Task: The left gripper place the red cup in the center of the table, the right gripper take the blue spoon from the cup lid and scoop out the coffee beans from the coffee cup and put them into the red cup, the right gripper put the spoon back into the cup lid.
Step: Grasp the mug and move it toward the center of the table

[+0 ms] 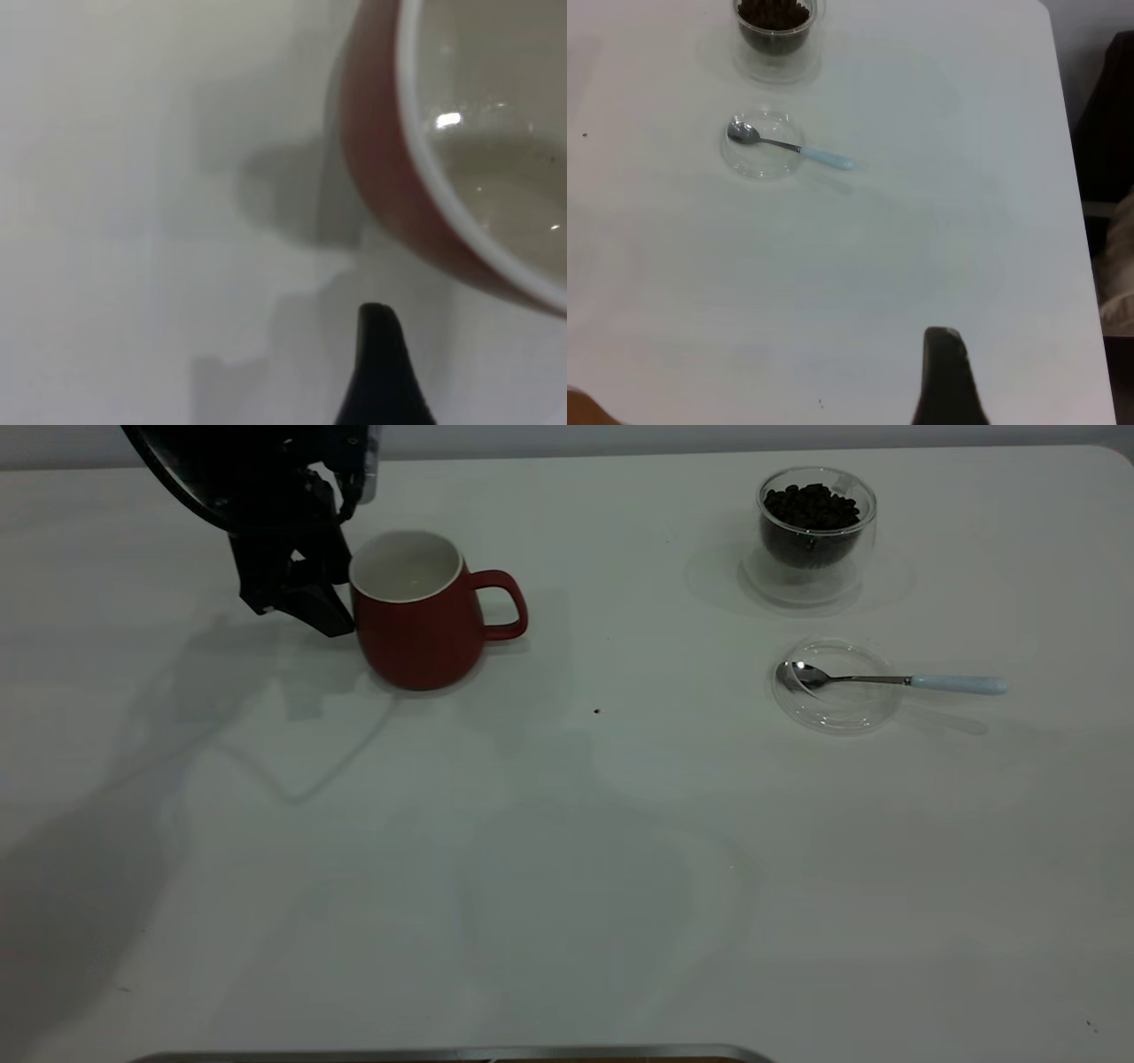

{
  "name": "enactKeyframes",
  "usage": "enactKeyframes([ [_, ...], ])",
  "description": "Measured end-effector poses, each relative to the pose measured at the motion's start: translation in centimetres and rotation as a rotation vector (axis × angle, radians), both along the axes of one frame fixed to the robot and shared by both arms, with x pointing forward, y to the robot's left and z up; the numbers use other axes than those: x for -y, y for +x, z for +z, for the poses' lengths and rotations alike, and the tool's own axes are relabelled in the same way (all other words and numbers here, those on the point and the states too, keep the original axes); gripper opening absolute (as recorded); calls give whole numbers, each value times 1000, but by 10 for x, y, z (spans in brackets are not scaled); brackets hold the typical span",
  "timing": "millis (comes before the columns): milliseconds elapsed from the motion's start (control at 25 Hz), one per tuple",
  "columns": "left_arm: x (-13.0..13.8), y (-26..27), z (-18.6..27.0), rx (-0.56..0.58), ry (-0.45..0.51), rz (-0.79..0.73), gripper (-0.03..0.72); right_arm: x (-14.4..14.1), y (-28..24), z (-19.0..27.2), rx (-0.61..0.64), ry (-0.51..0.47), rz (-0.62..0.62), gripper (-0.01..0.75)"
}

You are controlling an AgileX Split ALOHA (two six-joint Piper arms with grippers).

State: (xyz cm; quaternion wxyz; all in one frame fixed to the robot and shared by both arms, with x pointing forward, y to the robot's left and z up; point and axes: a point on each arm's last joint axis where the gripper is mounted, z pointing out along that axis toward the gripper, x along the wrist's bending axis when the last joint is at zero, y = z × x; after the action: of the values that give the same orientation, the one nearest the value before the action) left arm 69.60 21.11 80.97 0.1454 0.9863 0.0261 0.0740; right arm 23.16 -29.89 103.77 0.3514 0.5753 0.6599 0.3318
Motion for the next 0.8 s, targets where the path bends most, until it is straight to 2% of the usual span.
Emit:
enactKeyframes([
  [320, 12, -1, 1, 31, -26, -95, 587, 0, 0, 0, 0, 0, 0, 547],
  [800, 28, -3, 7, 57, -205, -188, 562, 0, 0, 0, 0, 0, 0, 547],
])
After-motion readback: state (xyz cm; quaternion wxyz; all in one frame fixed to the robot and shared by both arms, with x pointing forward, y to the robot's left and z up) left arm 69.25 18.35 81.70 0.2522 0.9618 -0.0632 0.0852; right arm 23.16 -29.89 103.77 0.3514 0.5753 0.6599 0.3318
